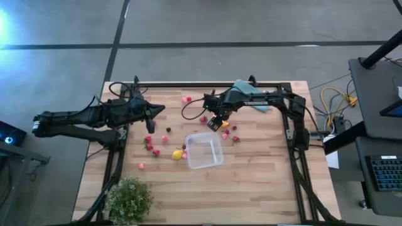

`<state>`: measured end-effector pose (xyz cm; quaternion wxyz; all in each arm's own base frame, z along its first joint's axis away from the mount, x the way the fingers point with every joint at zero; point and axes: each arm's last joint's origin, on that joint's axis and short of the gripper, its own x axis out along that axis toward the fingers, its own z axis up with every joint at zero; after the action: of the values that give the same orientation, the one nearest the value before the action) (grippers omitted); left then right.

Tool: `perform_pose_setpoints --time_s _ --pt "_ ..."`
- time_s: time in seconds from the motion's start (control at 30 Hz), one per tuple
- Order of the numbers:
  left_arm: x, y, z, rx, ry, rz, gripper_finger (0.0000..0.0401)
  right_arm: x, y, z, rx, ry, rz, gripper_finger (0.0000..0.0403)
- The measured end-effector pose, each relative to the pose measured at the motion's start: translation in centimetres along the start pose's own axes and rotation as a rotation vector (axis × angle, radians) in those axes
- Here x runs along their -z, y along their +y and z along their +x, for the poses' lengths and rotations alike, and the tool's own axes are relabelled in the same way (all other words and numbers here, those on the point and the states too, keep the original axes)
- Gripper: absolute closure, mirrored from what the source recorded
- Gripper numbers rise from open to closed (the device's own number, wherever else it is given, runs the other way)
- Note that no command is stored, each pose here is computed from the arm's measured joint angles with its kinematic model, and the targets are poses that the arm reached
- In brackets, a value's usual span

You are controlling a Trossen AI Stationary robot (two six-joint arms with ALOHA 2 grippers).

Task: Pick and placing Produce into tupperware
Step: Put the yellow banana into the transparent bin

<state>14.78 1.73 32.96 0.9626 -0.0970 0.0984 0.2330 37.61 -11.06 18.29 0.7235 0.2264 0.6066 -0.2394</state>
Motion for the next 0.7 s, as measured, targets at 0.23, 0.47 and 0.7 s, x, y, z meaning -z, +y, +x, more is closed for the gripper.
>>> perform_pose_setpoints --time_s 0.23,0.47,0.7 --pt "0.0 0.0 0.0 0.0 0.0 -0.003 0.0401 -0.1 -0.1 0.1 0.064 -0.025 0.042 0.0149" --pt "0.0 0.0 0.2 -0.027 -0.002 0.0 0.0401 -0.2 0.1 0.7 0.064 -0.029 0.044 0.0118" --pt "0.1 0.0 0.3 -0.043 0.0 0.003 0.0401 -0.2 0.8 2.7 0.076 -0.004 -0.017 0.0117"
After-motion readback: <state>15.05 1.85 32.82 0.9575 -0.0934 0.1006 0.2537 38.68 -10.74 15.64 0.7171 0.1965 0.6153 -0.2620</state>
